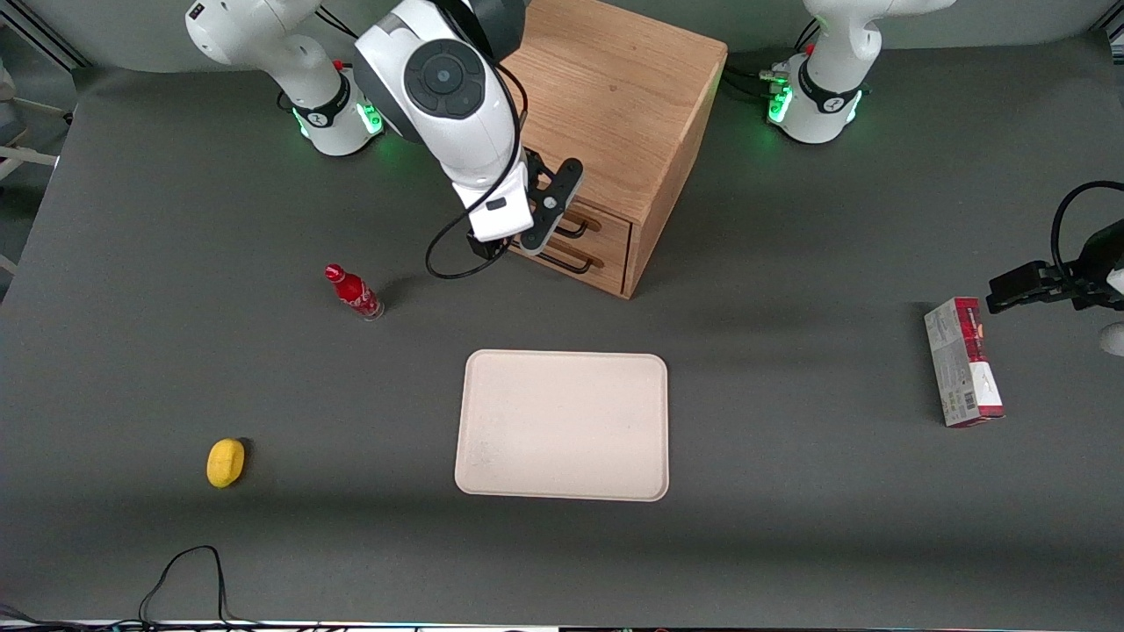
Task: Open upper drawer
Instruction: 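Hook the right gripper fingers around the upper drawer handle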
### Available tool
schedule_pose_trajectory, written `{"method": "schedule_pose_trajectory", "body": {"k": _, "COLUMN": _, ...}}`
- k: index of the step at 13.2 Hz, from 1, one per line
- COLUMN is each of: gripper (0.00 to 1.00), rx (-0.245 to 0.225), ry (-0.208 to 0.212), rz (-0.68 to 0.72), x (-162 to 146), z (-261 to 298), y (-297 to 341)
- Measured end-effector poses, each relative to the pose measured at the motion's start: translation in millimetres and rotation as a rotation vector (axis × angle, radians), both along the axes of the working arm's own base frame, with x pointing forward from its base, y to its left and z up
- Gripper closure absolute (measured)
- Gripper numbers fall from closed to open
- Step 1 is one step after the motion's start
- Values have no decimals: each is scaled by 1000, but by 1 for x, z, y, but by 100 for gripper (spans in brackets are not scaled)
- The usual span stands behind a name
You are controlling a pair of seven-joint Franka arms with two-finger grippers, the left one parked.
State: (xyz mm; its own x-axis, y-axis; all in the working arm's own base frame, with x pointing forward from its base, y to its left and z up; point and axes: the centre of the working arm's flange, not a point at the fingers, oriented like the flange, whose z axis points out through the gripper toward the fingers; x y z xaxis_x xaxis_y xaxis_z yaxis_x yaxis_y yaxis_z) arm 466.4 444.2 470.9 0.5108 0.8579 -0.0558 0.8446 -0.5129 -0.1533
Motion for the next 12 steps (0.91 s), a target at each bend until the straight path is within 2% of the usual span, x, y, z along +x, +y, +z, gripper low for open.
{"method": "schedule_pose_trajectory", "body": {"k": 12, "gripper": 0, "rx": 0, "ry": -11, "rz": -16, "x": -3, "z": -53, "y": -5}}
